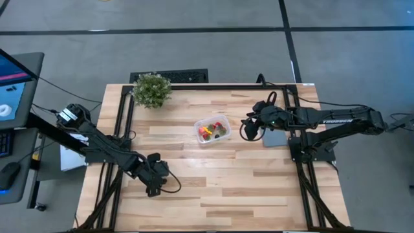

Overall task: Pick and placing Produce into tupperware
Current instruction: Put the black cherry into the transparent bin

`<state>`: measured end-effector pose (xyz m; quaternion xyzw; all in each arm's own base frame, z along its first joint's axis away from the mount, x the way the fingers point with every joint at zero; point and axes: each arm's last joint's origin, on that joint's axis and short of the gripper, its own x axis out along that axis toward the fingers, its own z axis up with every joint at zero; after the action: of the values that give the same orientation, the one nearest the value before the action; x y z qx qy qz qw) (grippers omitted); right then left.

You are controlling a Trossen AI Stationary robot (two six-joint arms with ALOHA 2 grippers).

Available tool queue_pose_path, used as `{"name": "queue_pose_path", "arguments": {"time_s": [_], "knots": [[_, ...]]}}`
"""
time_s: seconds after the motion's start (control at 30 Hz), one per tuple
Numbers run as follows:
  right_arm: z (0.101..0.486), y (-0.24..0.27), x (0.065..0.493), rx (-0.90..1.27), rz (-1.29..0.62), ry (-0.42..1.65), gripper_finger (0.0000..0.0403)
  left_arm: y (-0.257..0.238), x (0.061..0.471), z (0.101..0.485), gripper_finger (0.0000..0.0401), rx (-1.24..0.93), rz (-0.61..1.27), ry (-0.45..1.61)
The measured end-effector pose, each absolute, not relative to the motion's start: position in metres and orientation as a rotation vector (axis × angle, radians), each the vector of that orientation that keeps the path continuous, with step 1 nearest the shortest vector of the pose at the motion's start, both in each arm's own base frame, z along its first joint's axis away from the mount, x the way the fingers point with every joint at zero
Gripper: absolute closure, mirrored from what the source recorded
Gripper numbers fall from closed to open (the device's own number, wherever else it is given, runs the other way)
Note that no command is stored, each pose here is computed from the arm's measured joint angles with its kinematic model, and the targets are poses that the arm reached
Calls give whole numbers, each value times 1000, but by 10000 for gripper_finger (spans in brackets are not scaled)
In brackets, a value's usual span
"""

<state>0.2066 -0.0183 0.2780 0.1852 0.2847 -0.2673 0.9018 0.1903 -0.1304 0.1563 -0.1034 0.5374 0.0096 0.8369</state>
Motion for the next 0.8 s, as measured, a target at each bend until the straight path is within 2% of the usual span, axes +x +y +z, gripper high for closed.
{"name": "queue_pose_path", "arguments": {"time_s": [0.8], "knots": [[278, -19, 207, 384, -555, 588, 173, -131, 191, 150, 179, -150, 2, 1170]]}}
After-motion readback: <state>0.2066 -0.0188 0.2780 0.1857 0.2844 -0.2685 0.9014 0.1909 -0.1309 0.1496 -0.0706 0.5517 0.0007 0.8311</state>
